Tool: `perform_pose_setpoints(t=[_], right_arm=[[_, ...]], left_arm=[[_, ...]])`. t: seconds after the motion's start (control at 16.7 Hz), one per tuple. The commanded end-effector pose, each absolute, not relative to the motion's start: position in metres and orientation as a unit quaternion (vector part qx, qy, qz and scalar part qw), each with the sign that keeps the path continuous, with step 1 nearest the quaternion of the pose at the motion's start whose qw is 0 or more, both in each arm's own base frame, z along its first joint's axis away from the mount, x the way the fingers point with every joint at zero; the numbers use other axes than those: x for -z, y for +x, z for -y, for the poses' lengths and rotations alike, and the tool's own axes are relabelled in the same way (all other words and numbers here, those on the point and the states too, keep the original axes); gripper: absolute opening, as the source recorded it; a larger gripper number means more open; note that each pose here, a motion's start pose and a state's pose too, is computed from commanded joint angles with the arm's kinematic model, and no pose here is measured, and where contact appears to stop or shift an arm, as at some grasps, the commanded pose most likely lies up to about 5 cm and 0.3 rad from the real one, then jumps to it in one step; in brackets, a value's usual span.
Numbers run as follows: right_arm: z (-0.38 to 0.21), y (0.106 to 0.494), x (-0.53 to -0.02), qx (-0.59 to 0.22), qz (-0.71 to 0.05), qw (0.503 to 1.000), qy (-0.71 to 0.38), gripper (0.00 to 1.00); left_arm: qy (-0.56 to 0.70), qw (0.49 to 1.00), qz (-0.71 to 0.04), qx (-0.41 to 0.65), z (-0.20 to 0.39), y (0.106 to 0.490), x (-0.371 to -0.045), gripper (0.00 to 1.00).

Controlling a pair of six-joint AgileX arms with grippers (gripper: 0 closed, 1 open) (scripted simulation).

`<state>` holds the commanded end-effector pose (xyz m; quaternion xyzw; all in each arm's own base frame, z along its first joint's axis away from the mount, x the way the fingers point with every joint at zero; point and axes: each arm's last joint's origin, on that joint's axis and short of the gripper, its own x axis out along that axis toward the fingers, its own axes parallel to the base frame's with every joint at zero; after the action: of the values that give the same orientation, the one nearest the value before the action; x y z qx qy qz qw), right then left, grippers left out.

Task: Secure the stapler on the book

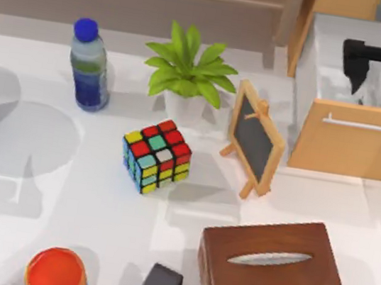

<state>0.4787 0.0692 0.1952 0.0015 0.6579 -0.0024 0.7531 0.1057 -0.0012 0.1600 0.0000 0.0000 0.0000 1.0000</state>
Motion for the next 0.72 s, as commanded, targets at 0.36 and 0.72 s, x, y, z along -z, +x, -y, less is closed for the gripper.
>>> perform_pose_setpoints(t=[0.36, 0.72], right_arm=[[-0.0709, 0.4822, -0.1862, 0.001, -0.671, 0.742, 0.003, 1.00], [-0.0686, 0.4797, -0.1832, 0.001, -0.671, 0.742, 0.003, 1.00]], left_arm=[[0.000, 1.000, 0.000, 0.000, 0.0012, 0.1057, -0.1600, 1.00], [0.000, 1.000, 0.000, 0.000, 0.0012, 0.1057, -0.1600, 1.00]])
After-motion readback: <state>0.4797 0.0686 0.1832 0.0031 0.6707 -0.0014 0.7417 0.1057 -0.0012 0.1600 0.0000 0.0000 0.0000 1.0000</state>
